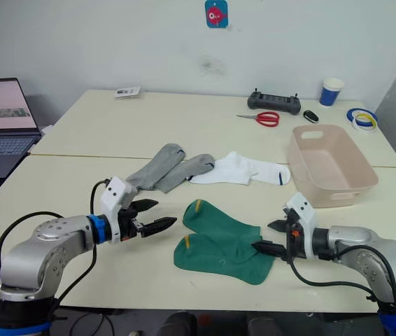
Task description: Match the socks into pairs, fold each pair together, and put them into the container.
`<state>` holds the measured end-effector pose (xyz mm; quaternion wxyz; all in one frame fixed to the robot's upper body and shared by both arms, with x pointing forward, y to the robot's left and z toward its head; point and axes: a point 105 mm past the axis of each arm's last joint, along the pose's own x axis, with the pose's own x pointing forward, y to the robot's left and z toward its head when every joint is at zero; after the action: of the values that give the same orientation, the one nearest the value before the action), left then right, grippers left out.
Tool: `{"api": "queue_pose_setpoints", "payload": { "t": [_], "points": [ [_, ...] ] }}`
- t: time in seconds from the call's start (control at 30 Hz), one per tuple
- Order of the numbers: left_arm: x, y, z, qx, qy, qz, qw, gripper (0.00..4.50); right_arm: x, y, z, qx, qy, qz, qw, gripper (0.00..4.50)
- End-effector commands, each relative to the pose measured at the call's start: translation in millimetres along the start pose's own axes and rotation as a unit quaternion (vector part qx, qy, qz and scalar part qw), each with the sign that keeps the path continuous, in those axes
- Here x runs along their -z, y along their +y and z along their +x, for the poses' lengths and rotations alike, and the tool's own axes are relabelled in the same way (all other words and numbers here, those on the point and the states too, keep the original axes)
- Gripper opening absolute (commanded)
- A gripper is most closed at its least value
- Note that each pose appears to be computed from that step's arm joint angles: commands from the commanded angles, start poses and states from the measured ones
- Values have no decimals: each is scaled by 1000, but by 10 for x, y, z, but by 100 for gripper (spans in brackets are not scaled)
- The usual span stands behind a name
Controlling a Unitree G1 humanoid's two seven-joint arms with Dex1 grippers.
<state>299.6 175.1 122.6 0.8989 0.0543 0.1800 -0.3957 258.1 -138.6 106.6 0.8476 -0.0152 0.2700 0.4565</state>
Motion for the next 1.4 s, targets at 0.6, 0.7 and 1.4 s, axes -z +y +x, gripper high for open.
{"api": "queue_pose_setpoints", "payload": {
  "t": [0.6, 0.7, 1.4],
  "points": [
    [89, 3, 675, 70, 30, 18, 997, 4, 84, -11, 240, 18, -12, 57, 998, 259],
    [114, -11, 670, 69, 34, 19, 997, 0, 76, 4, 265, 11, -17, 59, 998, 152],
    [-117, -75, 300, 31, -2, 14, 999, 0, -200, -18, 104, -26, -2, 17, 1000, 2]
  ]
}}
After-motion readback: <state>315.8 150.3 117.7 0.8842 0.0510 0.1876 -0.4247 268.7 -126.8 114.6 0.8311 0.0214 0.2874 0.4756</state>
